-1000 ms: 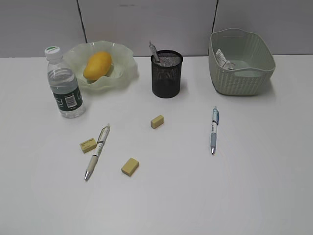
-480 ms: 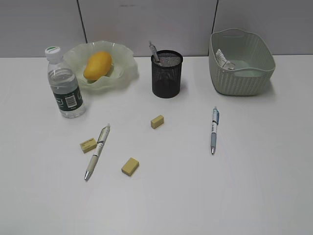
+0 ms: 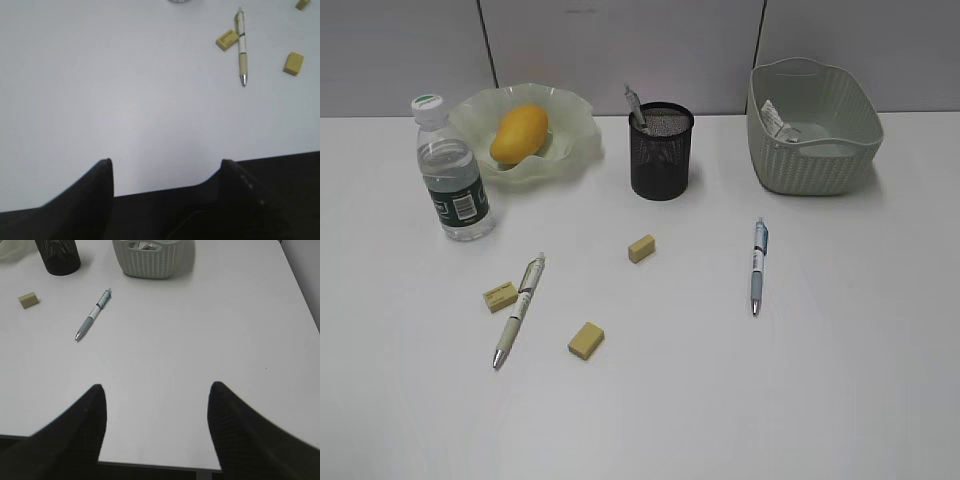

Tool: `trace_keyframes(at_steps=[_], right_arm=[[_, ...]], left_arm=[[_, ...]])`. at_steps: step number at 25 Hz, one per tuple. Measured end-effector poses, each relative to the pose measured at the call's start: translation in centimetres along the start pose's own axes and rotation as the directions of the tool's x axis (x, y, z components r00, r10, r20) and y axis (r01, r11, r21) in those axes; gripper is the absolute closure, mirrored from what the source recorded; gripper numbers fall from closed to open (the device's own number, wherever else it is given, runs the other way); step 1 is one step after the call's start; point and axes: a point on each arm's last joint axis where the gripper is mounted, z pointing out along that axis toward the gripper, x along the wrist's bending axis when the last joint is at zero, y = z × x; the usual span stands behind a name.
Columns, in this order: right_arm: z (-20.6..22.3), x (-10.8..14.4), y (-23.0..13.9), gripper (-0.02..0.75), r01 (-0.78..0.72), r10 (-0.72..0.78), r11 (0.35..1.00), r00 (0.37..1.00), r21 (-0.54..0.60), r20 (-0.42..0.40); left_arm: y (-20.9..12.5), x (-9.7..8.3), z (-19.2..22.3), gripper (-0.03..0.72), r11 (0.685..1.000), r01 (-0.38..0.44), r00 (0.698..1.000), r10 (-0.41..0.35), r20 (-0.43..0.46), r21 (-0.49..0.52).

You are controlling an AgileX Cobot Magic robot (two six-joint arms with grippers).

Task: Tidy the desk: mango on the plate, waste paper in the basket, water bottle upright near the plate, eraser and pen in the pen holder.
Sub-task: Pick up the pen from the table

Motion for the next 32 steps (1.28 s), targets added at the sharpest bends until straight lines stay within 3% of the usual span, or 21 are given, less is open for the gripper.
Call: trace_keyframes(at_steps=[10, 19, 25, 32], right_arm=[[0.0, 0.0, 0.0, 0.232, 0.000, 0.000, 1.000, 1.000, -0.001, 0.000], [0.0, 0.0, 0.0, 0.232, -0.001, 0.001, 1.000, 1.000, -0.001, -0.001], [0.0, 0.0, 0.0, 0.232, 0.000, 0.000, 1.000, 1.000, -0.002, -0.001], [0.0, 0.0, 0.0, 0.232, 0.000, 0.000, 1.000, 1.000, -0.002, -0.001]], left_arm=[[5.8, 0.0, 3.9, 0.186, 0.967, 0.053, 0.994, -0.075, 0.079, 0.250], [10.0, 0.2, 10.2, 0.186, 0.878, 0.068, 0.985, -0.135, 0.109, 0.473], [11.7, -3.7, 14.8, 0.186, 0.803, -0.081, 0.978, -0.049, 0.201, 0.591], [14.0, -9.1, 21.5, 0.188, 0.741, -0.153, 0.971, -0.011, 0.239, 0.654]])
